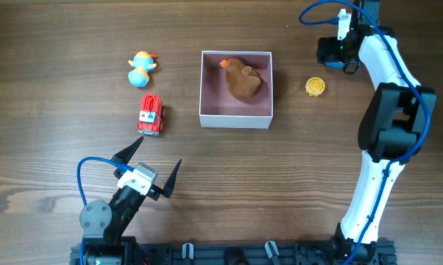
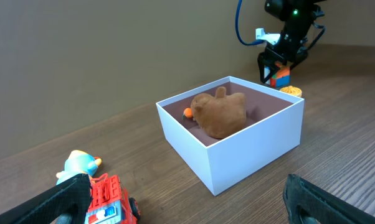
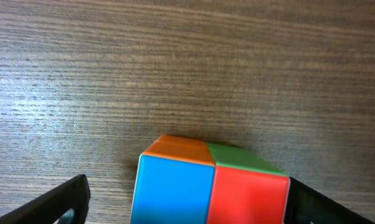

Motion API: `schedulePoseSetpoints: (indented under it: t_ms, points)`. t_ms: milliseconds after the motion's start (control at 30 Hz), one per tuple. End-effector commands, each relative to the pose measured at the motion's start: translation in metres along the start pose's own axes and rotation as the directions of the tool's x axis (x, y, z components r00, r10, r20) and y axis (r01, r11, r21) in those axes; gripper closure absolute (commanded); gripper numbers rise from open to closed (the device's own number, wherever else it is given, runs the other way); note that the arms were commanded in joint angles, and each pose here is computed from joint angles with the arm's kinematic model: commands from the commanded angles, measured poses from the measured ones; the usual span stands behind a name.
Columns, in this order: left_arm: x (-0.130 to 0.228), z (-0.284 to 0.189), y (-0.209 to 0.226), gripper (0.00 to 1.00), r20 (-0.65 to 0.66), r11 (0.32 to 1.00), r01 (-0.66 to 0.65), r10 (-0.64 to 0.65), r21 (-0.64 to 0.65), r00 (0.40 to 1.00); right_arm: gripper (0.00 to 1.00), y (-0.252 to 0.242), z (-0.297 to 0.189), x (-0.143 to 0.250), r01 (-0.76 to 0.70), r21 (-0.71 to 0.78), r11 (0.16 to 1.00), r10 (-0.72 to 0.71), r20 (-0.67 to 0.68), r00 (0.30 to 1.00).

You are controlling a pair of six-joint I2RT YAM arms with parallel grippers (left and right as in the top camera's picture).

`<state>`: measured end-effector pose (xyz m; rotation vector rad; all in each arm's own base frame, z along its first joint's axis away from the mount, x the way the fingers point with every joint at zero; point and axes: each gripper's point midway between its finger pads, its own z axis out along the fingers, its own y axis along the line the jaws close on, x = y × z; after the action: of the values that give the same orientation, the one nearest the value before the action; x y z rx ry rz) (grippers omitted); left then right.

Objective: Pack container
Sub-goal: 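Move the right gripper to the colored cube and grasp it, then place the cube into the box with the right gripper and release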

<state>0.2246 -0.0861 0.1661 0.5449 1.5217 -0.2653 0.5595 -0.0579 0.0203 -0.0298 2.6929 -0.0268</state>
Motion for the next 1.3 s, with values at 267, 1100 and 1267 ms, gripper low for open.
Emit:
schedulePoseSetpoints:
  t_ms: [267,1100,1267]
  points:
    - [0.001,0.000,0.000,0.00,0.003,1.000,-0.017,0.017,-0.001,1.000,0.39,-0.016,0.004,-0.010,0.004,0.099,0.995,-0.008,0.032,0.999]
    - [0.001,0.000,0.000,0.00,0.003,1.000,-0.017,0.017,0.000,1.000,0.57,0.168,-0.283,-0.064,0.089,-0.158,0.983,-0.023,0.376,0.926]
    - [0.001,0.000,0.000,0.00,0.003,1.000,-0.017,0.017,-0.001,1.000,0.57,0.232,-0.273,-0.011,0.001,-0.253,0.967,0.047,0.185,0.982]
